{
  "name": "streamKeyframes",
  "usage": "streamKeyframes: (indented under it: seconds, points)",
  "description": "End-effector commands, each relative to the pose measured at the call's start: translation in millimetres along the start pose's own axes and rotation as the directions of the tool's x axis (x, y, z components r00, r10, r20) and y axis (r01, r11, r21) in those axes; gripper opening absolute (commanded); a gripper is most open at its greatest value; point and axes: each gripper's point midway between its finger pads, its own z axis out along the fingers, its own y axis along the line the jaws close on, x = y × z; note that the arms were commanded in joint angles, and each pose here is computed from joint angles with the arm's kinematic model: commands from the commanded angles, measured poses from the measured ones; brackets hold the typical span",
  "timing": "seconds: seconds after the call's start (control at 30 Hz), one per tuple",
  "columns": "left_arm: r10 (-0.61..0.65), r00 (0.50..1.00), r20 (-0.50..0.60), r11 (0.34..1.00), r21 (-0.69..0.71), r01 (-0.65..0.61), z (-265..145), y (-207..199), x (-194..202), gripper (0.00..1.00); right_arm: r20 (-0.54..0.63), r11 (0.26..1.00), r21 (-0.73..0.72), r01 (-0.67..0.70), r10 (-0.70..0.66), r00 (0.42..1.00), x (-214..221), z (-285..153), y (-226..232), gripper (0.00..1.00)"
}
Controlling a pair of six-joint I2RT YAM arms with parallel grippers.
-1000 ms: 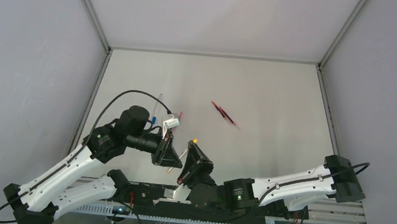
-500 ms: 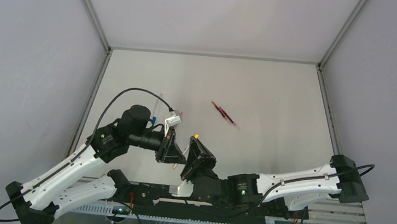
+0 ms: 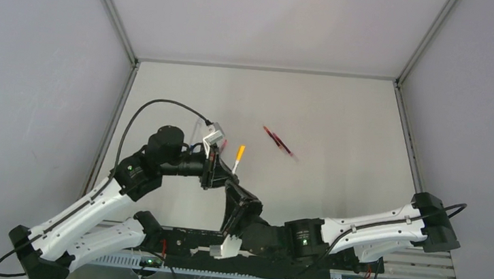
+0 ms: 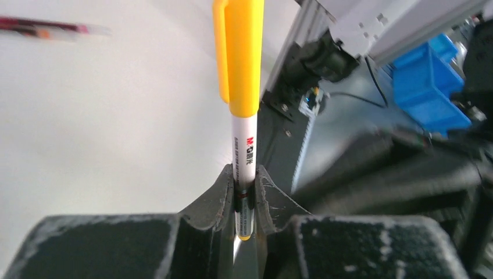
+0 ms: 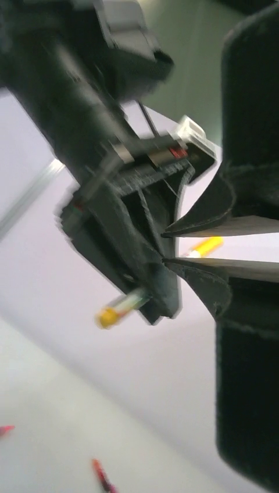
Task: Insert the pens into the pen caps
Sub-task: Insert the pen cap onto the pen, then press the pen cap onto the pen.
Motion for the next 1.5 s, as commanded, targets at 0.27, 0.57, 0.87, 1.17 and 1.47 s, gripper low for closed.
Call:
streamKeyframes:
  seconds: [0.27, 0.57, 0.87, 1.17, 1.47]
  points:
    - [0.098, 0.978, 0.184, 0.991, -0.108, -0.079, 6.1, 21.1, -44.0, 0.00, 0.174, 0.988, 0.132, -0.078, 0.055, 0.983, -19.4, -24.6, -35.6, 0.32]
    - [0.264, 0.909, 0.322, 0.954, -0.228, -0.197, -32.4, 16.3, -63.5, 0.00, 0.189, 0.776, 0.105, -0.621, 0.598, 0.779, 29.4, -51.6, -21.9, 0.32]
    - [0.554, 0.713, 0.429, 0.832, -0.319, -0.454, -78.9, -9.0, -68.9, 0.00, 0.375, -0.230, 0.044, -0.972, 0.906, -0.197, 88.8, -73.4, -25.8, 0.36]
    - [0.640, 0.634, 0.434, 0.767, -0.327, -0.552, -83.4, -18.7, -71.4, 0.00, 0.366, -0.767, -0.216, -0.605, 0.511, -0.778, 139.5, -62.2, -3.3, 0.46]
    - [0.624, 0.604, 0.496, 0.772, -0.272, -0.574, -86.2, -36.0, -71.5, 0.00, 0.353, -0.647, -0.397, -0.651, 0.547, -0.759, 131.1, -48.9, -25.1, 0.47]
